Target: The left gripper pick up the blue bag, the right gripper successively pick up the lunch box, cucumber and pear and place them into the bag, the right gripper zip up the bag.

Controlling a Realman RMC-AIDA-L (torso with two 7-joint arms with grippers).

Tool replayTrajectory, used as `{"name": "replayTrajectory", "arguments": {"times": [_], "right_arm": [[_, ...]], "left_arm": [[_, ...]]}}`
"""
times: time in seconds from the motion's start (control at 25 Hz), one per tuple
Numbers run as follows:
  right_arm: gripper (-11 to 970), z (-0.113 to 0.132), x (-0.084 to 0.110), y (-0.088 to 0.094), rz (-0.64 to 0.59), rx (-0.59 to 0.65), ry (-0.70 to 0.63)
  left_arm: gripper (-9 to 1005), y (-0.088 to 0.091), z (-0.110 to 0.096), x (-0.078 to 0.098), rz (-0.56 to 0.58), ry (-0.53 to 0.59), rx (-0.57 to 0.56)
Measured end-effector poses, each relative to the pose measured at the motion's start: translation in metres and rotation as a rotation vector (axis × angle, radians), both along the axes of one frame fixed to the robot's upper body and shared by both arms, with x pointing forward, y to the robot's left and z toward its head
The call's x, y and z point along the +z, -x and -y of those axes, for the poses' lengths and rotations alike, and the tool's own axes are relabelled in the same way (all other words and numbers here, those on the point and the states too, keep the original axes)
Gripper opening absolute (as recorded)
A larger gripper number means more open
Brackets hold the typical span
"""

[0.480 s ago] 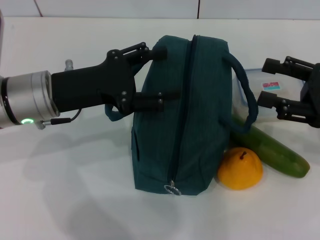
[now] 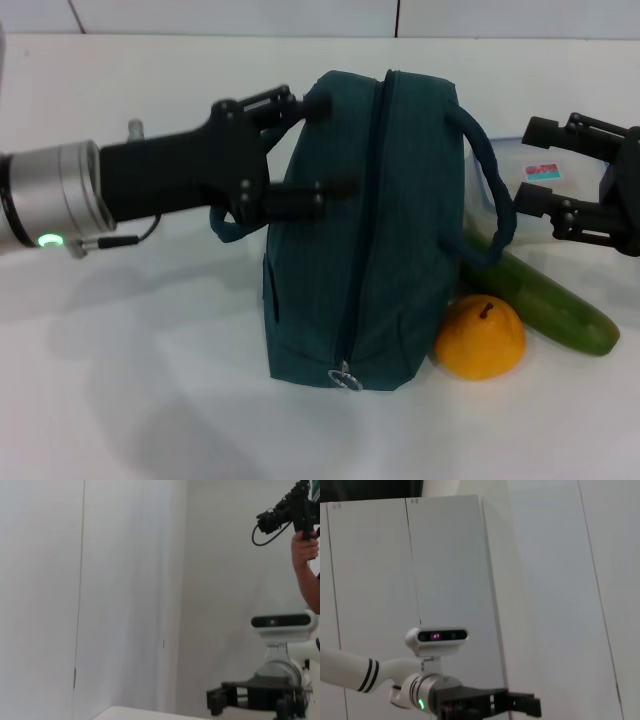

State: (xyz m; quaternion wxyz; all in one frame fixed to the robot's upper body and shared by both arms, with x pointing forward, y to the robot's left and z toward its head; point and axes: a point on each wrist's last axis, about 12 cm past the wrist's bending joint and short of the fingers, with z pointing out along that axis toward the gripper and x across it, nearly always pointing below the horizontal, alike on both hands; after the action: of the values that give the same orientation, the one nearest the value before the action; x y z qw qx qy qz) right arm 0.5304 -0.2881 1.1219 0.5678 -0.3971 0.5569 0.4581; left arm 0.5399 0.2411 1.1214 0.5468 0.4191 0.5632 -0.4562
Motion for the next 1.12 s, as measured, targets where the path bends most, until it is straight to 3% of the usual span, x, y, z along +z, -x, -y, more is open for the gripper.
{"name": "replayTrajectory", "arguments": {"times": [0.24,0.48,0.76,1.12], "right_arm": [[752,-0.001,0.000,0.000,-0.001,0.003,-0.003],[752,-0.002,0.000,0.001,-0.001,0.007,-0.008],[753,-0.006,-0.002,0.002,-0.004,0.010,-0.017],[753,-0.010,-0.004,0.003,-0.010,0.016,-0.025]], "left_arm": [[890,-0.011,-0.002,0.028,-0.139,-0.020,-0.013],[891,-0.019,-0.002,0.057,-0.301,-0.136,0.027],[891,-0.019,-0.004,0.057,-0.405,-0.235,0.105],[892,-0.020,-0.002,0.044,-0.424,-0.291,0.154]]}}
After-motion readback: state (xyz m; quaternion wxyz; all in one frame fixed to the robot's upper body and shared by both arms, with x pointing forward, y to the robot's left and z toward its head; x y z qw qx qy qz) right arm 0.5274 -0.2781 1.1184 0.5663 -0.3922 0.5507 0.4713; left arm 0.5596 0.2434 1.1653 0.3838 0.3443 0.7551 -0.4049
